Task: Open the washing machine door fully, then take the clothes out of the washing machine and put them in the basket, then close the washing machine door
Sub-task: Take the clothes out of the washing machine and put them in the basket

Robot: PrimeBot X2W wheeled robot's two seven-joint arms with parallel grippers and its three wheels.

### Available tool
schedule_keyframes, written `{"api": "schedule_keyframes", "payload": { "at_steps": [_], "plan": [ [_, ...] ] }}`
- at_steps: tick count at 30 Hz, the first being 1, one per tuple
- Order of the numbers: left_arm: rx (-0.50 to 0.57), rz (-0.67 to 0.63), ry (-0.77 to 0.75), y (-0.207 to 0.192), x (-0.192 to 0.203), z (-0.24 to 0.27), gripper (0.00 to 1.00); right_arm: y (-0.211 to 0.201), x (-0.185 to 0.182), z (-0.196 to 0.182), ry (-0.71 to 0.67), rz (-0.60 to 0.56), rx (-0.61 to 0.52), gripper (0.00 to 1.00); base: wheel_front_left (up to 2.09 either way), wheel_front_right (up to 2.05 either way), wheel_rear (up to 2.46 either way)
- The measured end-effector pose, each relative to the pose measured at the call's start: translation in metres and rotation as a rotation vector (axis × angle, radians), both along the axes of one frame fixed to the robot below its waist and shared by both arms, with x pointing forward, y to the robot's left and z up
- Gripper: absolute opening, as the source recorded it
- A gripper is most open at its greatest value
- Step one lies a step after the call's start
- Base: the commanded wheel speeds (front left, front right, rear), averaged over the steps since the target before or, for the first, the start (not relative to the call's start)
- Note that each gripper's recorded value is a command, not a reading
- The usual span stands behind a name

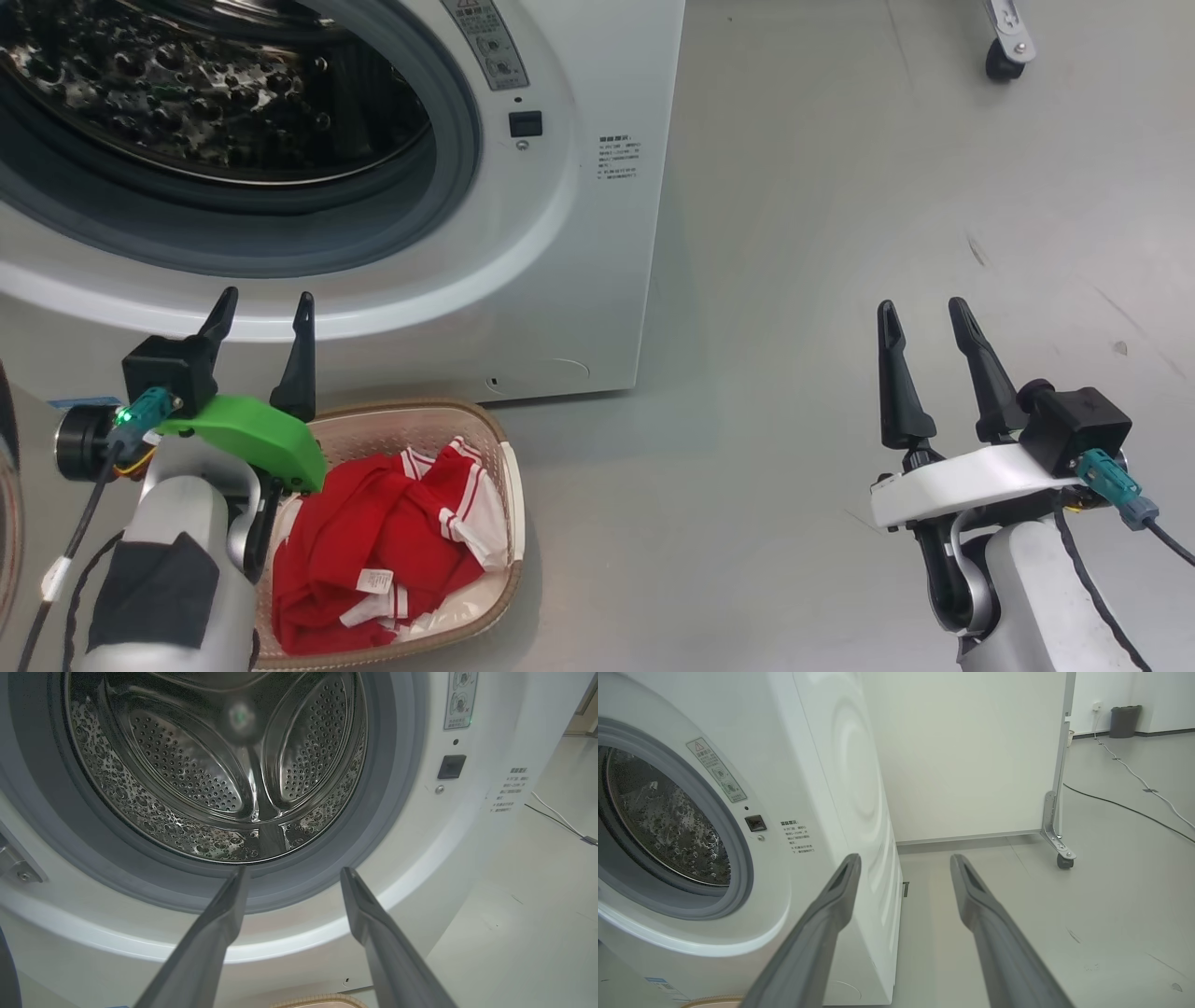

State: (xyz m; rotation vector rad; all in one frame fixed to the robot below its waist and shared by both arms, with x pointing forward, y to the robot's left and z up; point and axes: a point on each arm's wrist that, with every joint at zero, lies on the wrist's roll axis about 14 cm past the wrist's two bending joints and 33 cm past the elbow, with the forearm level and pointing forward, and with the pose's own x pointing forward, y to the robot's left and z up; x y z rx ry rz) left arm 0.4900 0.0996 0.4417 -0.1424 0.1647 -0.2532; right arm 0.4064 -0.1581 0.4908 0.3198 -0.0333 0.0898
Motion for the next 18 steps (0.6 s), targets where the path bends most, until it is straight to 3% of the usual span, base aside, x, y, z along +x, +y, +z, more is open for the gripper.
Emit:
{"api": "schedule_keyframes", "payload": {
  "at_steps": [18],
  "plan": [
    [-0.058, 0.133, -0.142, 0.048, -0.054, 0.046, 1.0, 0.024, -0.016, 0.028, -0.082, 0.077, 0.003, 1.0, 0.0, 0.0, 0.0]
  ]
}}
